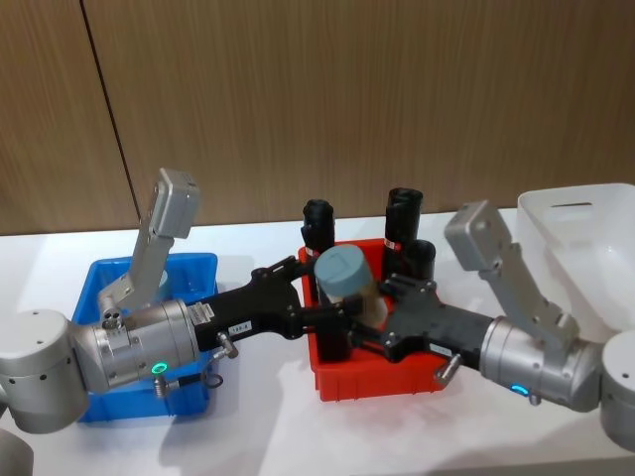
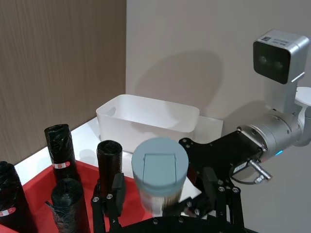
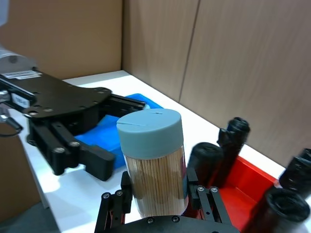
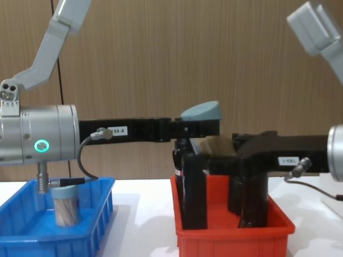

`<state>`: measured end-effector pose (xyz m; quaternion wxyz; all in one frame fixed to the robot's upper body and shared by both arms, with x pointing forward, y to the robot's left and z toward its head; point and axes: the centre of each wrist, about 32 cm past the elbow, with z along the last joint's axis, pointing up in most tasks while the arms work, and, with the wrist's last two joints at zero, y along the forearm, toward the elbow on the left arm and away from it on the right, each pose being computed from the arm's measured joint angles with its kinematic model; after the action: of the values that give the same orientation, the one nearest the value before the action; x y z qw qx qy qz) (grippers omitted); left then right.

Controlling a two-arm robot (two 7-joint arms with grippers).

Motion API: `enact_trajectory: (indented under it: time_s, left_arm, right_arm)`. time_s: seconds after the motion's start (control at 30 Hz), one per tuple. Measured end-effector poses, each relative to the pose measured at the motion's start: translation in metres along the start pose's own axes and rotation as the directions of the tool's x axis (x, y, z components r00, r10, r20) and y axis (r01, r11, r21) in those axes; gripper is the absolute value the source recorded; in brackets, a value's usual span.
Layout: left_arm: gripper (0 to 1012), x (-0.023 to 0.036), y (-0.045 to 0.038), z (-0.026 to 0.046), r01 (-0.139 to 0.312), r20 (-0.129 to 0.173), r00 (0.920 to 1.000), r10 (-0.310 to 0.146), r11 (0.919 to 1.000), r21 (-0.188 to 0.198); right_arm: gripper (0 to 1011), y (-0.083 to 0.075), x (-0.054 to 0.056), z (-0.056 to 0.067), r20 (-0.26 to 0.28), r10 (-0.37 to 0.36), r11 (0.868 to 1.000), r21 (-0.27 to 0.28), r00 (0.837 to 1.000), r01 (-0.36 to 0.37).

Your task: Pick the cotton swabs from the blue box and place them into the white box.

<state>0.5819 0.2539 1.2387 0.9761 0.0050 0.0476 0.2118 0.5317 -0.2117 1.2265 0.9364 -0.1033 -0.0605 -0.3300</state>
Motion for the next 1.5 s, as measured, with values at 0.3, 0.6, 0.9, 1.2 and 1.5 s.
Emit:
enact_trajectory:
  time_s: [0.3,0.6,0.9,1.2,1.5]
  left_arm:
    - [1004,0.0,0.0,0.0,0.0,0.0,1.0,0.0,1.0,0.0]
    - [1004,0.0,0.0,0.0,0.0,0.0,1.0,0.0,1.0,0.0]
    - [1004,0.0,0.0,0.0,0.0,0.0,1.0,0.0,1.0,0.0]
    - [1004,0.0,0.0,0.0,0.0,0.0,1.0,0.0,1.0,0.0]
    - [1004,0.0,0.0,0.0,0.0,0.0,1.0,0.0,1.0,0.0]
  right_arm:
    - [649,-0.018,0.012,-0.009,-0.033,-0.084,0.996,0.0,0.996,0.084]
    - [649,-0.04,0.027,-0.019,-0.058,-0.185,0.983,-0.008,0.981,0.185]
    - [649,-0.06,0.043,-0.027,-0.08,-0.31,0.951,-0.016,0.947,0.31]
    - [649,-0.075,0.062,-0.033,-0.094,-0.44,0.898,-0.041,0.893,0.438]
    - [649,-0.082,0.087,-0.041,-0.101,-0.564,0.826,-0.089,0.82,0.557]
